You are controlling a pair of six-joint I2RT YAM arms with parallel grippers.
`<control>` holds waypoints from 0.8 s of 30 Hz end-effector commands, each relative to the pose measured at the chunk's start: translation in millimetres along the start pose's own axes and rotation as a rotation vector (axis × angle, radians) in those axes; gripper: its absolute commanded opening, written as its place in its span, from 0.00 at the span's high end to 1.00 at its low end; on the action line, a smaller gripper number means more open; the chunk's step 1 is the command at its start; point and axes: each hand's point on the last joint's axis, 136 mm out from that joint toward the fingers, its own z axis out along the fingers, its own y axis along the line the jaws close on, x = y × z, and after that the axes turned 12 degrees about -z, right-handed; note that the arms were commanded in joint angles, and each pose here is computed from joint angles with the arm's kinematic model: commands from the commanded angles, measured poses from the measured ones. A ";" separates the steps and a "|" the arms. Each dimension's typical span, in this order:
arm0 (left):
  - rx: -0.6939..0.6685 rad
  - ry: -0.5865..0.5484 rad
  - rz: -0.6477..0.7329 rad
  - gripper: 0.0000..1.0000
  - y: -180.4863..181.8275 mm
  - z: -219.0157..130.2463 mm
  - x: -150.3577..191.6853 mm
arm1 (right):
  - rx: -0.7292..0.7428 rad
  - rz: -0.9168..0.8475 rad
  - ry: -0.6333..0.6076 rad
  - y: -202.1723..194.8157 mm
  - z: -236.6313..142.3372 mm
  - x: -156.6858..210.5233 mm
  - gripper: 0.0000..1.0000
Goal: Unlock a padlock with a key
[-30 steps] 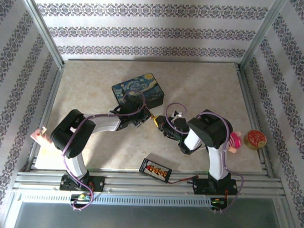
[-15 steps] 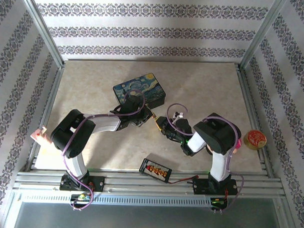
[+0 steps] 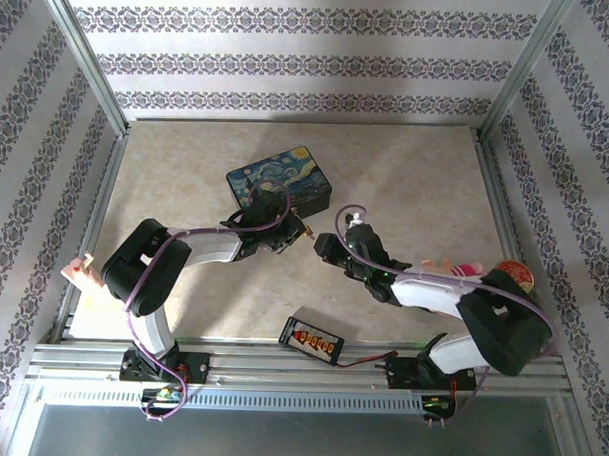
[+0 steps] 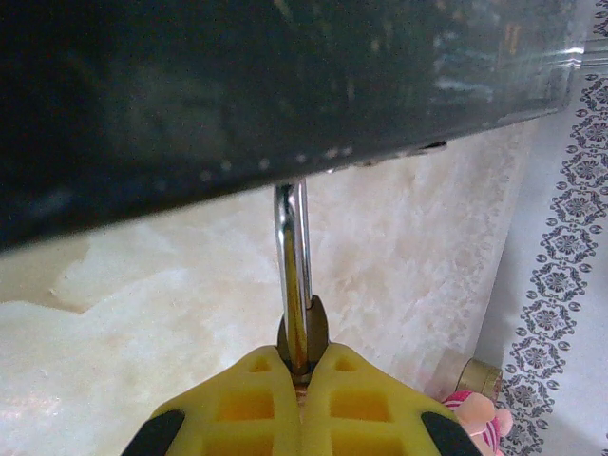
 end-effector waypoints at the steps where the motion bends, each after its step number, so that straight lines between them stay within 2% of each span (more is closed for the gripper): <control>1: -0.072 0.116 -0.068 1.00 20.3 3.5 23.5 | 0.175 -0.308 0.120 -21.5 -15.0 14.4 0.75; 10: -0.084 0.136 -0.077 1.00 24.2 -2.7 26.8 | 0.188 -0.527 0.183 -21.4 -12.3 23.1 0.75; 24: -0.122 0.173 -0.109 1.00 39.1 -12.0 34.8 | 0.170 -0.662 0.213 -3.3 20.8 17.7 0.73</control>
